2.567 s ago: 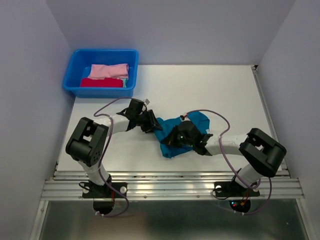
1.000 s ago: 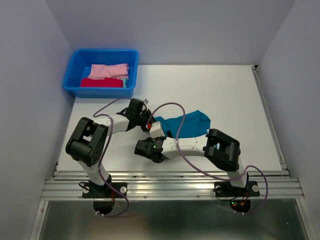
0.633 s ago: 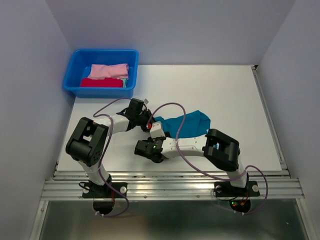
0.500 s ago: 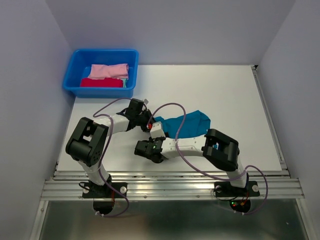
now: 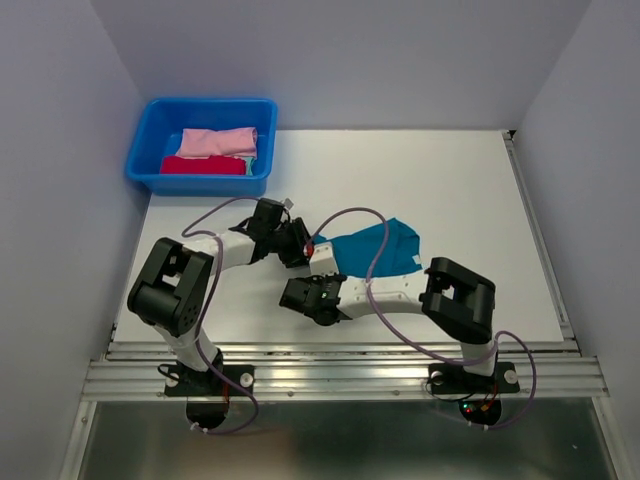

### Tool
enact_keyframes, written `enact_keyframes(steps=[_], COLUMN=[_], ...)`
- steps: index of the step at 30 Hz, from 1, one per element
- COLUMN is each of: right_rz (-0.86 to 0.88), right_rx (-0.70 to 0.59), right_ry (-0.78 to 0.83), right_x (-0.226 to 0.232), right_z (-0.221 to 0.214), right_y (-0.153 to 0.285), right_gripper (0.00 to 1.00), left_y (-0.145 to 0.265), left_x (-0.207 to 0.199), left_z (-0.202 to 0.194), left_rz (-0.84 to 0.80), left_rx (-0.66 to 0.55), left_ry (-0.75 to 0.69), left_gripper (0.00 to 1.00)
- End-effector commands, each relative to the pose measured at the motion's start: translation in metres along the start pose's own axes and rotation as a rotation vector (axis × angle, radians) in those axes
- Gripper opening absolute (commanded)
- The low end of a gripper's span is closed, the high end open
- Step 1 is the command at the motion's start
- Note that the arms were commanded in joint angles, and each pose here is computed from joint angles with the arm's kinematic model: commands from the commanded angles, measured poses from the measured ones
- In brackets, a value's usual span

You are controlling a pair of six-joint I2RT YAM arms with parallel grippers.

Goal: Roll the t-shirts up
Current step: Roll the T-shirt to the center of the board.

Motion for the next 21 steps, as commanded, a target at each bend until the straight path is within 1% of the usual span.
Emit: enact_keyframes(steps=[1, 2, 3, 5, 7, 8, 9, 10, 12, 13, 15, 16, 18, 19, 21], right_rz=[0.099, 0.121, 0.139, 0.206, 0.270, 0.314, 0.340, 0.364, 0.432, 0.454, 0.510, 0.559, 0.572, 0.603, 0.608], right_rx=[-0.067, -0.070, -0.066, -0.059, -0.030, -0.056, -0.052, -0.022, -0.052, -0.019, -0.039, -0.052, -0.047, -0.047, -0.038], right_ry=[-0.126, -0.144, -0.172, -0.221, -0.297, -0.358, -0.395, -0.412, -0.506, -0.525, -0.593, -0.638, -0.690, -0.701, -0.759], right_x=[0.008, 0.008, 0.009, 0.011, 0.011, 0.010, 0.008, 0.005, -0.001, -0.006, -0.011, -0.014, -0.022, -0.021, -0.028], right_z=[0.027, 0.029, 0.029, 0.032, 0.028, 0.039, 0.039, 0.027, 0.038, 0.025, 0.030, 0.037, 0.032, 0.032, 0.029], right_y=[0.008, 0.012, 0.010, 0.017, 0.011, 0.016, 0.016, 0.011, 0.017, 0.010, 0.011, 0.017, 0.013, 0.018, 0.012], right_gripper=[0.01, 0.01, 0.01, 0.01, 0.01, 0.01, 0.01, 0.01, 0.01, 0.01, 0.01, 0.01, 0.01, 0.01, 0.01], left_y=[0.019, 0.020, 0.022, 0.025, 0.029, 0.031, 0.033, 0.036, 0.043, 0.045, 0.049, 0.051, 0.053, 0.053, 0.053], left_x=[-0.017, -0.017, -0.020, -0.025, -0.031, -0.033, -0.035, -0.038, -0.043, -0.046, -0.051, -0.049, -0.050, -0.050, -0.049], left_z=[0.009, 0.010, 0.010, 0.012, 0.016, 0.017, 0.018, 0.020, 0.022, 0.024, 0.028, 0.026, 0.027, 0.026, 0.026], left_rz=[-0.061, -0.062, -0.066, -0.070, -0.075, -0.076, -0.078, -0.079, -0.086, -0.090, -0.098, -0.081, -0.080, -0.079, -0.078], left_rx=[-0.049, -0.051, -0.054, -0.059, -0.072, -0.078, -0.083, -0.090, -0.105, -0.114, -0.137, -0.130, -0.137, -0.134, -0.130], left_ry=[-0.037, -0.041, -0.047, -0.061, -0.075, -0.080, -0.086, -0.090, -0.100, -0.106, -0.123, -0.125, -0.133, -0.139, -0.140], left_gripper=[0.57, 0.63, 0.72, 0.80, 0.81, 0.81, 0.81, 0.81, 0.81, 0.81, 0.81, 0.81, 0.81, 0.80, 0.78])
Point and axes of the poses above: each gripper's point midway between its finger pads, its own y axis back along the fingers, its own x axis along the line the jaws close on, z = x × y, the point moved 2 cm from there along y, back along the fingers, and after that the axes turned 14 degrees about y, right-handed, at the moved point
